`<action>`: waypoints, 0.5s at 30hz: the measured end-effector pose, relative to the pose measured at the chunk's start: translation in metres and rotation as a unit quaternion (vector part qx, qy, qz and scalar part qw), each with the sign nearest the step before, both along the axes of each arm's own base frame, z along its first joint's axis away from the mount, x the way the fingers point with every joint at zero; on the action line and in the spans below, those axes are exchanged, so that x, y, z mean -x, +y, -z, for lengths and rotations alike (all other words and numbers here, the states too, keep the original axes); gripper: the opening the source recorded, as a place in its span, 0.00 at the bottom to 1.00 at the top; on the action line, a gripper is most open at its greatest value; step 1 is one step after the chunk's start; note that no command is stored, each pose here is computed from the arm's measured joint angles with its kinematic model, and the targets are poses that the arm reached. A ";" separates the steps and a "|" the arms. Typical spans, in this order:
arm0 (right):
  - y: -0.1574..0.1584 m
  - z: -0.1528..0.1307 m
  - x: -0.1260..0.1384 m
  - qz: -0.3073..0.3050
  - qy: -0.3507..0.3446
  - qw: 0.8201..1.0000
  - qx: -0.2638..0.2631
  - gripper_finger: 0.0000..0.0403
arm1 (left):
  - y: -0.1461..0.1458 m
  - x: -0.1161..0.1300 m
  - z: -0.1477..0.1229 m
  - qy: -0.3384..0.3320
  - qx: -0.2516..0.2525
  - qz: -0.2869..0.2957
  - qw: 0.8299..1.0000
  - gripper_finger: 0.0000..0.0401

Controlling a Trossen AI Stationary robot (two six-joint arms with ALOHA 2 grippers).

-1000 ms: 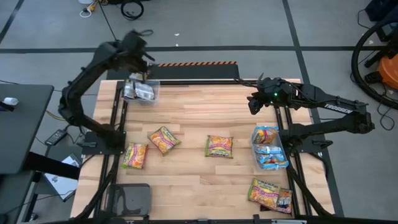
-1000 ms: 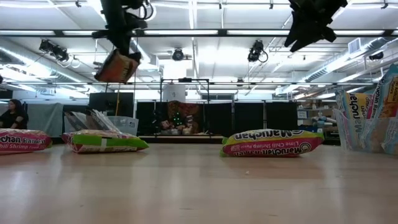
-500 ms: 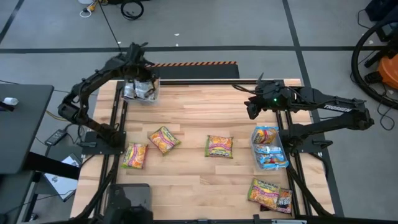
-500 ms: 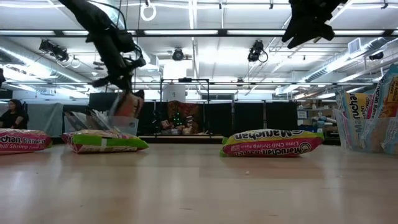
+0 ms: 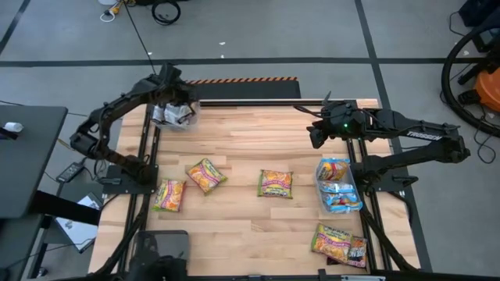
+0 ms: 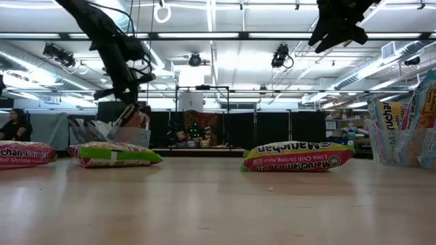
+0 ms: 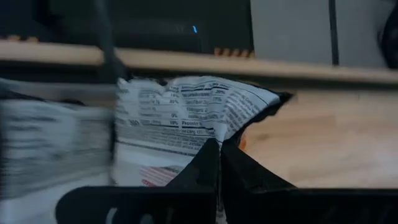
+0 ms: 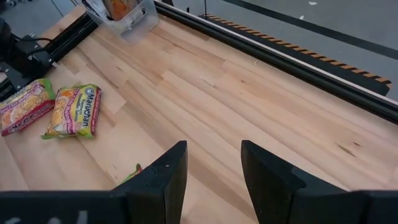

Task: Sort Maruchan noodles
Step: Put the black noodle pack into the top transparent bin

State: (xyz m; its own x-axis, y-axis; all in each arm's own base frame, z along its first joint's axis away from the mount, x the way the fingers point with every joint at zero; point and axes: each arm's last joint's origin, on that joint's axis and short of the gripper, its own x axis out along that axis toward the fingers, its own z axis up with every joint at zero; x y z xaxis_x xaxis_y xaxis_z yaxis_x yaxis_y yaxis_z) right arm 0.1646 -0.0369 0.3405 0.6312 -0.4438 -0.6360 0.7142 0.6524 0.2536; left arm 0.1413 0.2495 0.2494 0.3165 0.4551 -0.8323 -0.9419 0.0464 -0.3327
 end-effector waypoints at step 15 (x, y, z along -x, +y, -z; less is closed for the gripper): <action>0.000 0.001 -0.001 -0.001 0.004 1.000 0.003 0.39 | 0.003 0.027 -0.032 -0.148 -0.013 -0.056 0.987 0.03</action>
